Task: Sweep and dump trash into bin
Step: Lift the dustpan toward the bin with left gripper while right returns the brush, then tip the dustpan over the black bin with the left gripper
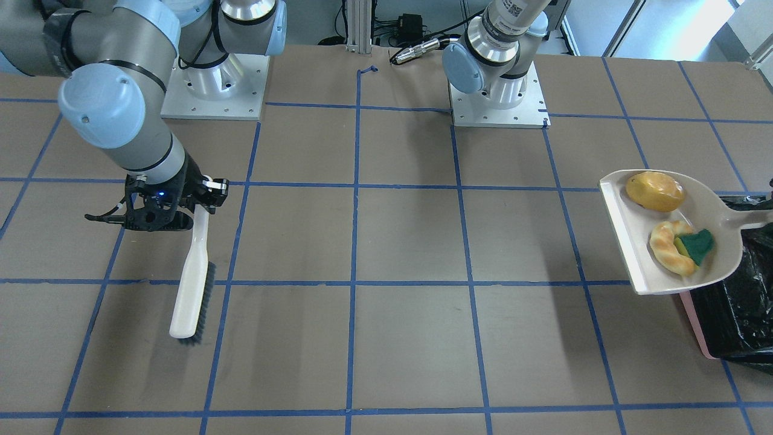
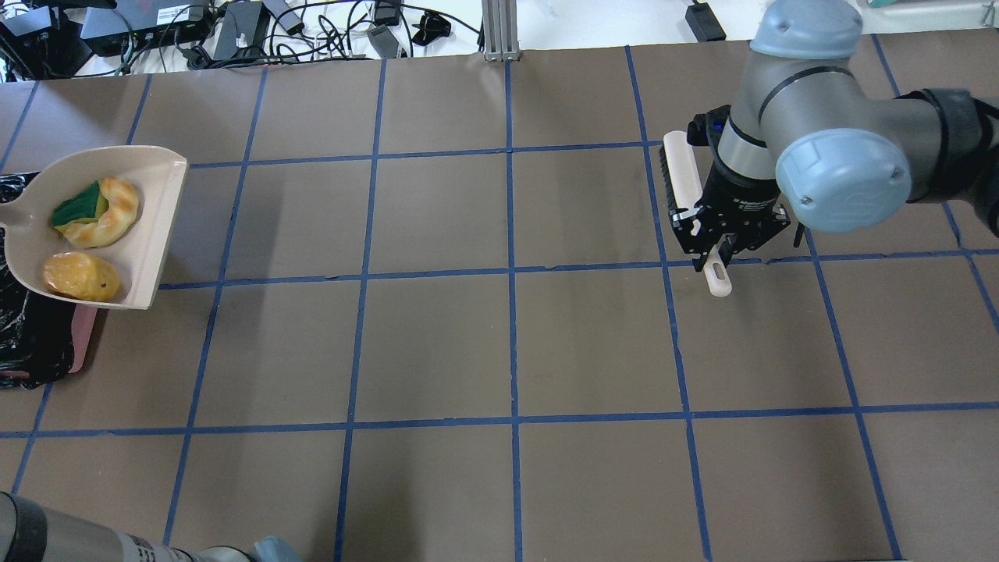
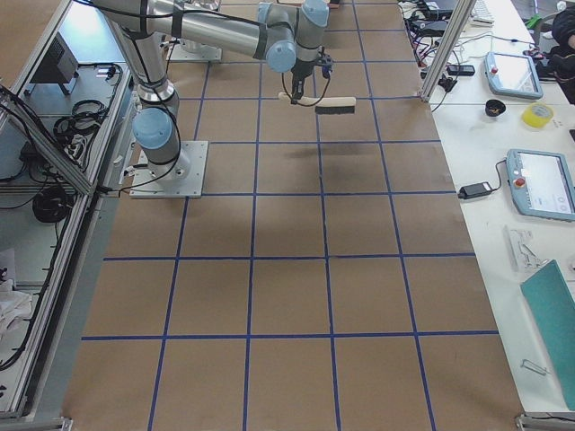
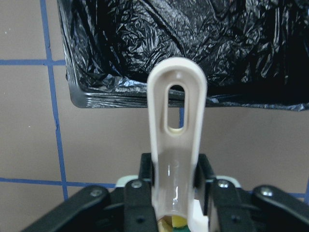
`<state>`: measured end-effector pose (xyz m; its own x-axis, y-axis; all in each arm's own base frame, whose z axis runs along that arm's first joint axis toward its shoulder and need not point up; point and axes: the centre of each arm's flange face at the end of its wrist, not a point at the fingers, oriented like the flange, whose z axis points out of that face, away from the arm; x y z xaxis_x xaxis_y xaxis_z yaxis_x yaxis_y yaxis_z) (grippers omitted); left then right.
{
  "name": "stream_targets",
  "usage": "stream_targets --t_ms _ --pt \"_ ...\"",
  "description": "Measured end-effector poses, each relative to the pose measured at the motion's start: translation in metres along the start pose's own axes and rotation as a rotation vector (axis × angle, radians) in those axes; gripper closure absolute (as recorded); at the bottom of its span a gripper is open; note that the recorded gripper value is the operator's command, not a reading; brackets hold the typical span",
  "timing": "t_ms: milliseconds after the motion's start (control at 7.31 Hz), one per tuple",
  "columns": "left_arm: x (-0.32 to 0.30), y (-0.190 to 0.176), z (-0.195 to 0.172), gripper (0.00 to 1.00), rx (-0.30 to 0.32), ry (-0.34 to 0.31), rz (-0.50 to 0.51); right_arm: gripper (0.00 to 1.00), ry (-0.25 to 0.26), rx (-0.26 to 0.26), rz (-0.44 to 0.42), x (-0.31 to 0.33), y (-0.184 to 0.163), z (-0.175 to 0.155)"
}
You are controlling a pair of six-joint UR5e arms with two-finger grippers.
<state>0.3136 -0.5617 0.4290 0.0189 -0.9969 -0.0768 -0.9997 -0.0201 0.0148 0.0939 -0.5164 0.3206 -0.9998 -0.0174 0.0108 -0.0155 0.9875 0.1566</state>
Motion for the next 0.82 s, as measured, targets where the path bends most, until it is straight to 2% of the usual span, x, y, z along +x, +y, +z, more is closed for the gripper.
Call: stream_targets --t_ms 274,821 --pt "0.020 -0.064 -0.019 1.00 -0.006 -0.002 -0.046 1.00 0.019 0.011 0.012 0.042 -0.021 0.015" --pt "0.028 -0.193 -0.003 1.00 0.004 0.039 -0.108 1.00 0.040 -0.009 -0.055 0.132 -0.045 0.042"
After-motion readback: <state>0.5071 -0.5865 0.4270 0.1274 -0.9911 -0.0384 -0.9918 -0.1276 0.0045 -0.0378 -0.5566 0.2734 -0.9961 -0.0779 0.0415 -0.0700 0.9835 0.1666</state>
